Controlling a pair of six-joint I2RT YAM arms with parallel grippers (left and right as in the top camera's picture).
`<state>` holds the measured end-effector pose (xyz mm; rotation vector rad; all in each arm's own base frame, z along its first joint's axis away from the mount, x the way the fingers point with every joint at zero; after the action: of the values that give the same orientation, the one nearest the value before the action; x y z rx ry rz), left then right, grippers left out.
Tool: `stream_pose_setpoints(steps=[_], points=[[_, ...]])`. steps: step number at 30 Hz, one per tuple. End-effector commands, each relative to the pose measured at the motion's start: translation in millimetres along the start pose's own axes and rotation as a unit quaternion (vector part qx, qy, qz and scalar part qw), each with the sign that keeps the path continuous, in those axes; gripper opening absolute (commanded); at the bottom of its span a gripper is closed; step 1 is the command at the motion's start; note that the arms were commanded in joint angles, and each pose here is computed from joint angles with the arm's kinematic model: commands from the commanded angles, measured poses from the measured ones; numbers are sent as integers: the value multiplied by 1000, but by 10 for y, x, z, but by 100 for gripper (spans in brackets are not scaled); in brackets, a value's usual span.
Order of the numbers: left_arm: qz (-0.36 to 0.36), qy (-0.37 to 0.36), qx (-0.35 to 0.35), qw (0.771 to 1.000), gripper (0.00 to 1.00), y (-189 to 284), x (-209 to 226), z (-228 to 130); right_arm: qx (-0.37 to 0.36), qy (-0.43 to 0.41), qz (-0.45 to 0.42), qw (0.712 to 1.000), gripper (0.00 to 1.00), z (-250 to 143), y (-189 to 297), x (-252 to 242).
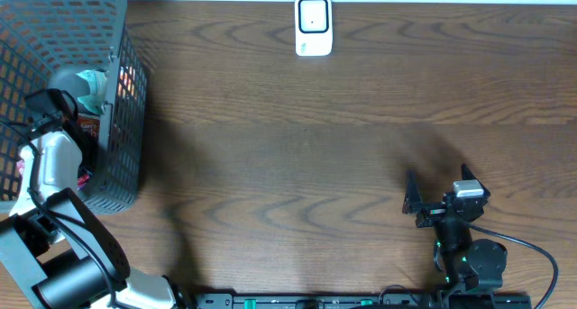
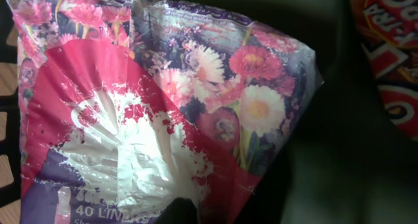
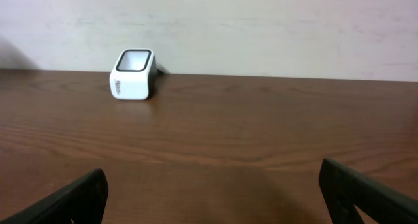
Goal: Scan the item barcode
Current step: 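Grasp the pink floral pack with the left gripper and lift, then carry the pink pack to the scanner and set it on the table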
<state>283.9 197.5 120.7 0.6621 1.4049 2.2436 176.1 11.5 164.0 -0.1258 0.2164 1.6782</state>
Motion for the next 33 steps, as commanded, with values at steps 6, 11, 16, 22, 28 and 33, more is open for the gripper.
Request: stream_pose_setpoints(steps=[6,11,16,22,28,33], points=[[-87,46,-112,989,7,786,64,353,1,3,-5,1000,99,-13,1,-13],[-215,102,-265,935,7,1712,146,615,1,3,-5,1000,99,-13,1,-13],[-320,159,-373,856,7,2530,319,635,1,3,-5,1000,99,-13,1,-13],[-492,98,-422,755,7,3425,99,279,1,3,-5,1000,99,-13,1,-13],[-584,29,-413,698,7,3876,-206,-123,1,3,-5,1000,99,-13,1,-13],[-635,-36,-349,688,7,3968,-598,-497,1,3,-5,1000,99,-13,1,-13]])
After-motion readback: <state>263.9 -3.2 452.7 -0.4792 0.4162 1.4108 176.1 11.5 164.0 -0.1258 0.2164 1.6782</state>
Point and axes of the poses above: each gripper's point midway between its finger pads, its own y axis back along the fingers, its own x axis along the line the jaws close on, z = x × y, the point moved 7 cm from there along y, back along the fingers, and after that the axes turned 12 degrees about y, right-handed, at the moved point
